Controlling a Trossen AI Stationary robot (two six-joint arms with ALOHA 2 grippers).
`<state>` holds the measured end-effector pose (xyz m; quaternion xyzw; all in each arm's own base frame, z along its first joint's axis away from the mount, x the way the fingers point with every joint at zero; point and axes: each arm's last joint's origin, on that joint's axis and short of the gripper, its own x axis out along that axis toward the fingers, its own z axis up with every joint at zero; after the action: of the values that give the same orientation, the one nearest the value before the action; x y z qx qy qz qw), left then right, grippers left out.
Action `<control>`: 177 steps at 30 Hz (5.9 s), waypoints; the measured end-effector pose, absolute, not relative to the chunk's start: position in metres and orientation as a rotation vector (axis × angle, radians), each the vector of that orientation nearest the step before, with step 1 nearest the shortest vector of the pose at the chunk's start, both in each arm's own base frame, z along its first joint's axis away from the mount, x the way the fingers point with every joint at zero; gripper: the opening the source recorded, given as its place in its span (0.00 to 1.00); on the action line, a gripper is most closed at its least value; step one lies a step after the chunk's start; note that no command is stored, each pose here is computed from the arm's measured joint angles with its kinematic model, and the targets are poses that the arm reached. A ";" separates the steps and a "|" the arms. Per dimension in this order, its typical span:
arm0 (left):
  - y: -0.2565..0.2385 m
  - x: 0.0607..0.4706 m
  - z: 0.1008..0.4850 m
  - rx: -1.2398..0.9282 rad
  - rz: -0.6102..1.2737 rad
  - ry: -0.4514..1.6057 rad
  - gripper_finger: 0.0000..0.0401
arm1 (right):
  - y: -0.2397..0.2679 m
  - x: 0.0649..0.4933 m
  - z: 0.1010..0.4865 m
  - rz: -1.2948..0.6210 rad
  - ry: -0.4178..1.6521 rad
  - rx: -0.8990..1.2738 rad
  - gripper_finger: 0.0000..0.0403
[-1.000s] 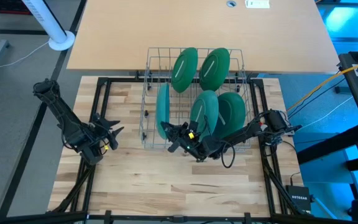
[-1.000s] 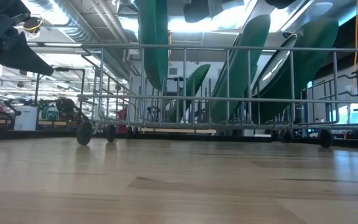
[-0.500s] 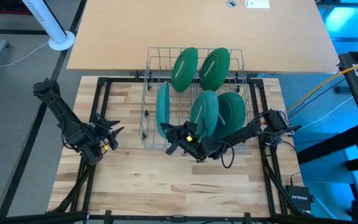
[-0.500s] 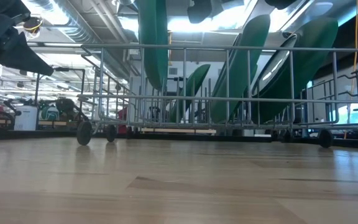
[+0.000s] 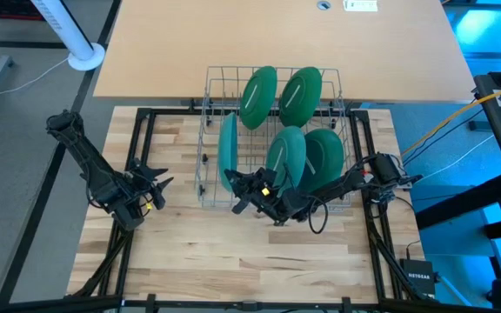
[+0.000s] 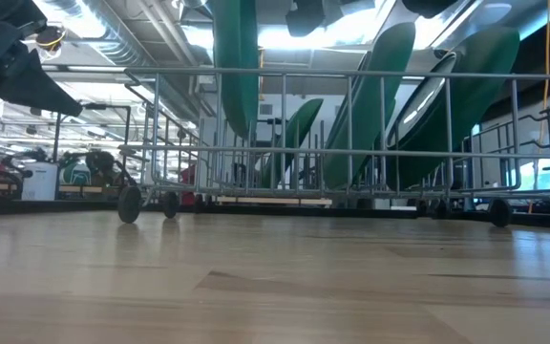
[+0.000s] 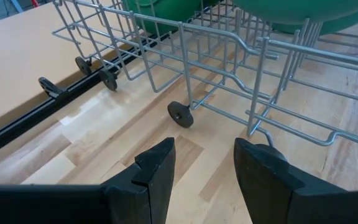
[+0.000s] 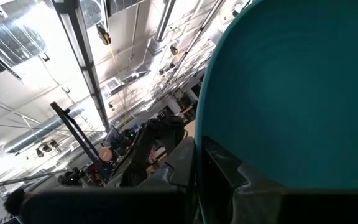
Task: Sort dishes
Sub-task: Put the blue plate into the dish rack, then return to Home Position
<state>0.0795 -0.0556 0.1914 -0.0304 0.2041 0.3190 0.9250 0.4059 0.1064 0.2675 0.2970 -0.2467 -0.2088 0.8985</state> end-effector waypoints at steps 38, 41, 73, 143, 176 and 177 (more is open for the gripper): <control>-0.056 0.079 0.191 -0.062 0.655 0.419 0.39 | 0.107 0.404 0.272 -0.327 -0.587 0.784 0.65; -0.056 0.080 0.191 -0.062 0.654 0.419 0.39 | 0.107 0.404 0.271 -0.353 -0.583 0.785 0.65; -0.056 0.080 0.191 -0.062 0.655 0.419 0.39 | 0.142 0.376 0.240 -0.605 -0.512 0.838 0.65; -0.056 0.080 0.191 -0.063 0.654 0.421 0.39 | 0.204 0.275 0.253 -0.386 -0.545 1.193 0.65; -0.051 0.080 0.193 -0.070 0.702 0.374 0.39 | 0.169 0.114 0.389 -0.353 -0.089 -0.436 0.65; -0.051 0.081 0.194 -0.059 0.707 0.309 0.39 | 0.159 0.111 0.382 -0.358 -0.090 -0.442 0.65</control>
<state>0.0807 -0.0509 0.1942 -0.0289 0.1509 0.3448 0.9260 0.1106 0.1592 0.3819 -0.2179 -0.0444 -0.1763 0.9589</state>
